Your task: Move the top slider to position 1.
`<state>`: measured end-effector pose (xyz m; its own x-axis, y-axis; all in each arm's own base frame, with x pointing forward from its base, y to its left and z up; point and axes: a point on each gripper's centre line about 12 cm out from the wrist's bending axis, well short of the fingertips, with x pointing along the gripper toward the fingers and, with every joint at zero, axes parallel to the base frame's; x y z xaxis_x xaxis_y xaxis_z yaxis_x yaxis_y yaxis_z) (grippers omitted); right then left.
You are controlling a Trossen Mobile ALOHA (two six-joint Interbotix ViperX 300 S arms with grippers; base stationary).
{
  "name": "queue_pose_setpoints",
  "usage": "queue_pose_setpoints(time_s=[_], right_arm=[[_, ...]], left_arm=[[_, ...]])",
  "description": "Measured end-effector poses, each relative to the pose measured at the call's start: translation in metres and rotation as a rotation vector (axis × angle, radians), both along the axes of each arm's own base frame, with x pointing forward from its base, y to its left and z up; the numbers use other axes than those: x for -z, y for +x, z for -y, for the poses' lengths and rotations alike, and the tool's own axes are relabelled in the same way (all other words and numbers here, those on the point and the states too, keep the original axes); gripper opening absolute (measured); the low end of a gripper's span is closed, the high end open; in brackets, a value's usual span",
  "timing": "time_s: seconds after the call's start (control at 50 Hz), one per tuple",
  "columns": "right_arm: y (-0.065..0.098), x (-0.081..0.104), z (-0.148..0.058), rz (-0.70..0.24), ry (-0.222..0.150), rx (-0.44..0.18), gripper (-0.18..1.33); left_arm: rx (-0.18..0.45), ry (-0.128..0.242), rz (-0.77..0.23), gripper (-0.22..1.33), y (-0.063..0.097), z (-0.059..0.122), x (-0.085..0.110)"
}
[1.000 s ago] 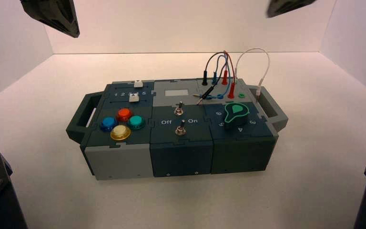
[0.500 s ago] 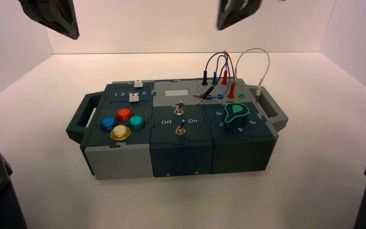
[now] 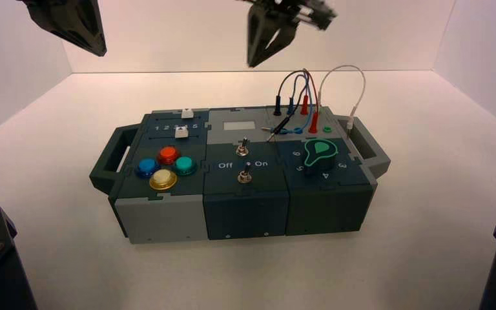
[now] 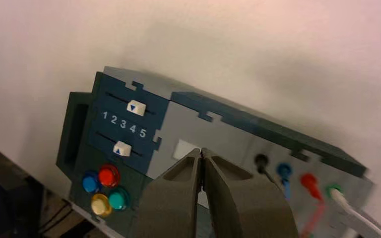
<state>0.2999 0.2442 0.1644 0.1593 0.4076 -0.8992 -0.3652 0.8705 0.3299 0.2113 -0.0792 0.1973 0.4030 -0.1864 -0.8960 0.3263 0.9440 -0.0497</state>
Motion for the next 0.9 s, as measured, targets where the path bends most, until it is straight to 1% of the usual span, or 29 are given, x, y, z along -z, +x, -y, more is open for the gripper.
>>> queue_pose_setpoints(time_s=[0.14,0.22,0.36,0.58,0.7,0.9], right_arm=[[0.005,0.010,-0.008,-0.041,0.006,-0.002,-0.14],[0.010,0.019,-0.013,-0.068,0.007,0.002,-0.14],[0.014,0.026,-0.023,-0.096,0.011,-0.004,-0.14],[0.014,0.037,-0.046,-0.138,0.015,-0.039,-0.14],[0.013,0.045,-0.053,-0.164,0.021,-0.041,-0.14],[0.014,0.056,-0.058,-0.203,0.034,-0.032,-0.14]], left_arm=[[0.001,0.002,-0.002,-0.16,0.000,0.000,0.000],[0.002,0.006,-0.008,-0.16,-0.001,0.000,0.001],[0.002,0.008,-0.012,-0.16,-0.001,-0.001,0.002],[0.003,0.014,-0.024,-0.16,0.000,0.000,0.004],[0.004,0.017,-0.028,-0.16,0.000,-0.001,0.005],[0.003,0.016,-0.029,-0.16,0.000,0.000,0.005]])
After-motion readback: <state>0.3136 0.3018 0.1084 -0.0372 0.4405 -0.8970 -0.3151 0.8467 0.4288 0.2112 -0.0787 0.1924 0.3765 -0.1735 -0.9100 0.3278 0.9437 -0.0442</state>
